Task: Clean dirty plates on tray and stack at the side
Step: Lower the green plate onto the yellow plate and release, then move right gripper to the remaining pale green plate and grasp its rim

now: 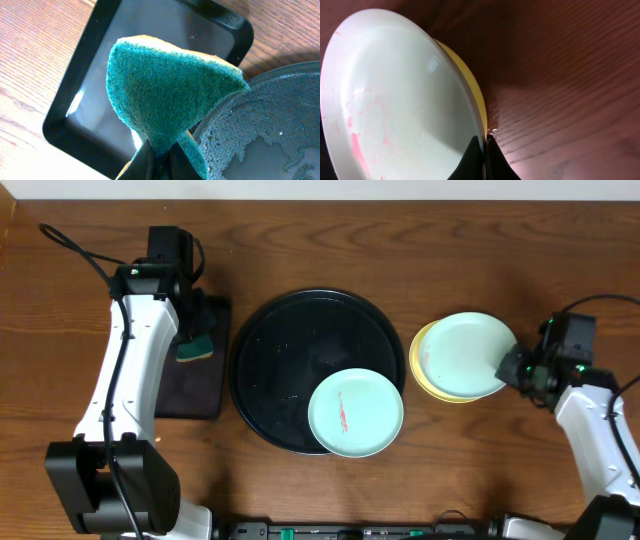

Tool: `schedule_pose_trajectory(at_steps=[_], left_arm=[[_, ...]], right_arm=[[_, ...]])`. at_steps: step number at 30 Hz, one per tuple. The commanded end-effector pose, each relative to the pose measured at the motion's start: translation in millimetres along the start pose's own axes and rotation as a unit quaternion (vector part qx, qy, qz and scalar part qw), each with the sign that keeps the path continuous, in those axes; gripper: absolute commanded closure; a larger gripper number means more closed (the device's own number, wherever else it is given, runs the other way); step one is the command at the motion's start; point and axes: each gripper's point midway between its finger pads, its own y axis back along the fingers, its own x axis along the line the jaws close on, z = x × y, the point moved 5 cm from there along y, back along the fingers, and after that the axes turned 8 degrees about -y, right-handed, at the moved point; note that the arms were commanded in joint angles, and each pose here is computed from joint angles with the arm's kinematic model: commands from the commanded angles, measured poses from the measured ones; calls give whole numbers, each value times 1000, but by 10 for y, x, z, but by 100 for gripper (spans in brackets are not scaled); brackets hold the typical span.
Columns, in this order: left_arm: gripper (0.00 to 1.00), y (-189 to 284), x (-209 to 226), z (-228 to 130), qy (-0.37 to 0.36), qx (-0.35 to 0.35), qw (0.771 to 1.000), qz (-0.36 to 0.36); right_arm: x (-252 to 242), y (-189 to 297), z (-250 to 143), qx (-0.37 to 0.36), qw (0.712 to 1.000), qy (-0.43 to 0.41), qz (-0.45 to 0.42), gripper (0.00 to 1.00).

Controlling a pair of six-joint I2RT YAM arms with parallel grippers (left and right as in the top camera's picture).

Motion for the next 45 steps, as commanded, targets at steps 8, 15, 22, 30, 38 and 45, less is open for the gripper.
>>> schedule_pose_trajectory(at_steps=[8, 15, 22, 30, 38, 45], left_arm=[[93, 51, 24, 46, -2, -10, 1000, 6], [93, 51, 24, 46, -2, -10, 1000, 6], [93, 51, 24, 46, -2, -10, 1000, 6], [93, 51, 24, 46, -2, -10, 1000, 6], [92, 50, 24, 44, -3, -10, 1000, 6], [93, 50, 27, 35, -3, -8, 1000, 7]], right_arm=[[89, -126, -225, 14, 1000, -2, 15, 79], [341, 28, -209, 28, 997, 65, 37, 67], [947, 348, -412, 82, 971, 175, 140, 61], [1138, 280, -981, 182, 944, 231, 148, 58], [1203, 49, -1456, 286, 917, 244, 133, 62], [1190, -78, -1624, 318, 912, 237, 106, 79]])
